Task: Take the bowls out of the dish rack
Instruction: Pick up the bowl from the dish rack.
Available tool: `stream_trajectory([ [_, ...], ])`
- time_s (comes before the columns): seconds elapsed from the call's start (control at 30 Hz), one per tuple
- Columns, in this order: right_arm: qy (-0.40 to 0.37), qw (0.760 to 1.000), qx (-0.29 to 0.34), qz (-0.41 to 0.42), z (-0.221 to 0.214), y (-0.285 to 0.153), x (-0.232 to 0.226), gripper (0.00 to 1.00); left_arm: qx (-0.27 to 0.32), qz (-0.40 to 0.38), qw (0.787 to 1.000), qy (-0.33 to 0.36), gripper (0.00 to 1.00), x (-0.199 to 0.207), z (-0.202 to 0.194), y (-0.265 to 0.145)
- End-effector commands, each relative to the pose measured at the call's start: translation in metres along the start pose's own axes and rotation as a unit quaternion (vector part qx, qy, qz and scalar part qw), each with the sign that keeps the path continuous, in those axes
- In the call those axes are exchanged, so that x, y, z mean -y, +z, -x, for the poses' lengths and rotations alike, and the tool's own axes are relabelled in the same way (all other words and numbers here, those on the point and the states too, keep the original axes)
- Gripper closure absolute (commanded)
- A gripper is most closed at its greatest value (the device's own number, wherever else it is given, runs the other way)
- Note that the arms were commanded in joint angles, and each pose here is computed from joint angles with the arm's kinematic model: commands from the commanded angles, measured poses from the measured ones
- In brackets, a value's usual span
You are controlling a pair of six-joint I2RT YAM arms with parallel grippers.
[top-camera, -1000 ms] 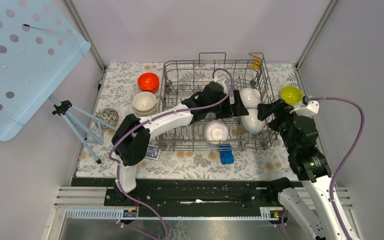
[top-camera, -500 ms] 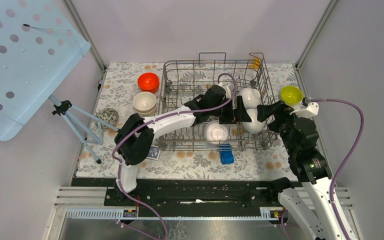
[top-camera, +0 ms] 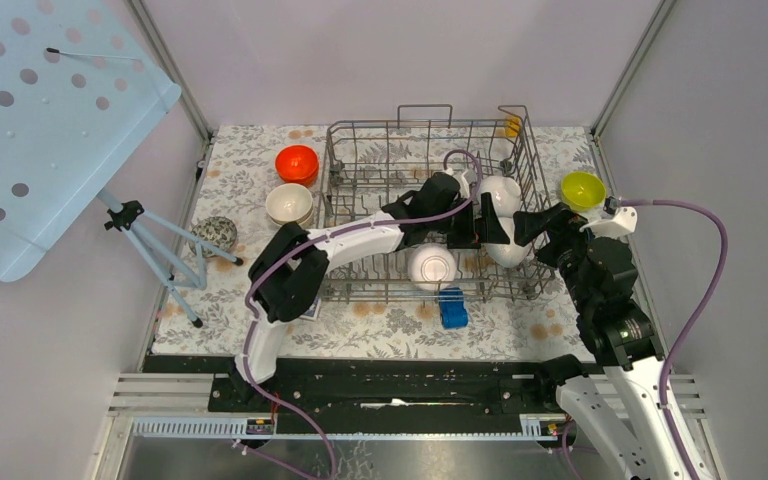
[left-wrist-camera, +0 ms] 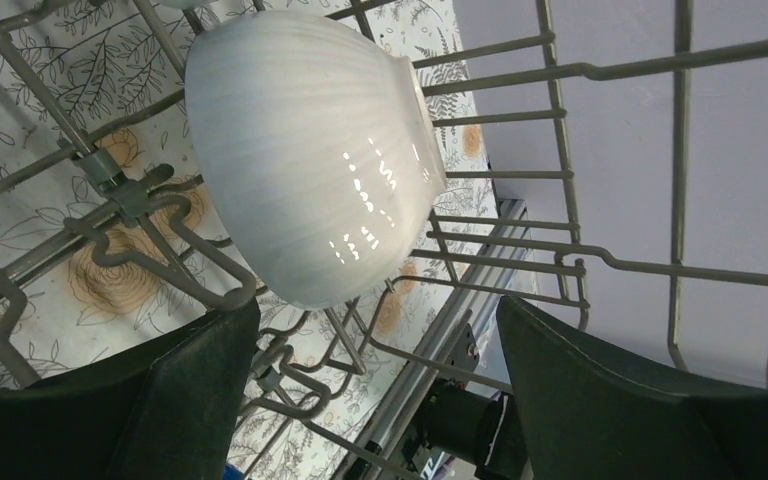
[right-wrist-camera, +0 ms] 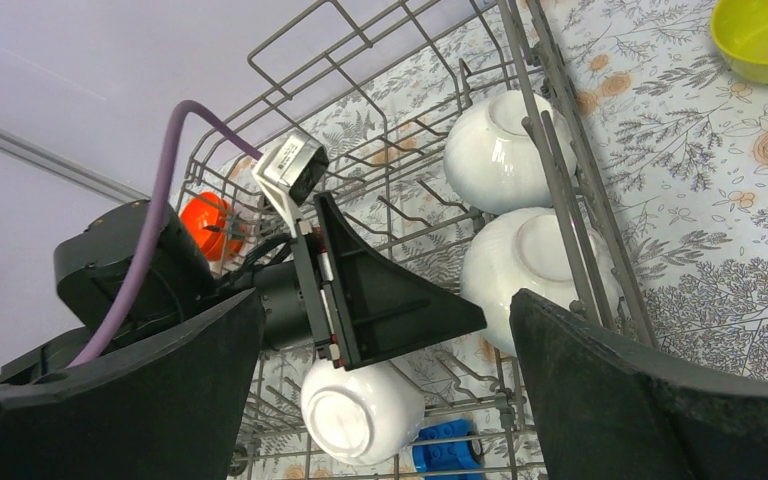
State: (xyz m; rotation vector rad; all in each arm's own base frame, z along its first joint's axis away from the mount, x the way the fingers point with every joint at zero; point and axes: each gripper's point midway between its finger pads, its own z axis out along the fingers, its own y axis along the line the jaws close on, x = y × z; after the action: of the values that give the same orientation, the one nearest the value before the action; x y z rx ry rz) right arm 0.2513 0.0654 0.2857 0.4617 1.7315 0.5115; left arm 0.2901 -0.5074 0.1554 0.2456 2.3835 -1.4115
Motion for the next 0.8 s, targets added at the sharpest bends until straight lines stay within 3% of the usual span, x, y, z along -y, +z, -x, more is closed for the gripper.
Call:
stream_trajectory([
  [0.0,0.001,1.0,0.006,0.012,0.003,-0.002,-0.005,0.0,0.001,-0.017,1.0,0.003,0.07,0.01,0.006,0.008],
  [0.27,-0.001,1.0,0.009,0.011,0.004,-0.004,-0.004,0.0,0.008,-0.067,0.998,-0.018,0.08,0.02,0.004,0.011],
  [0.77,-0.002,1.0,0.008,0.012,0.002,-0.004,-0.003,0.0,0.041,-0.15,0.988,-0.021,0.26,0.043,0.007,-0.003],
])
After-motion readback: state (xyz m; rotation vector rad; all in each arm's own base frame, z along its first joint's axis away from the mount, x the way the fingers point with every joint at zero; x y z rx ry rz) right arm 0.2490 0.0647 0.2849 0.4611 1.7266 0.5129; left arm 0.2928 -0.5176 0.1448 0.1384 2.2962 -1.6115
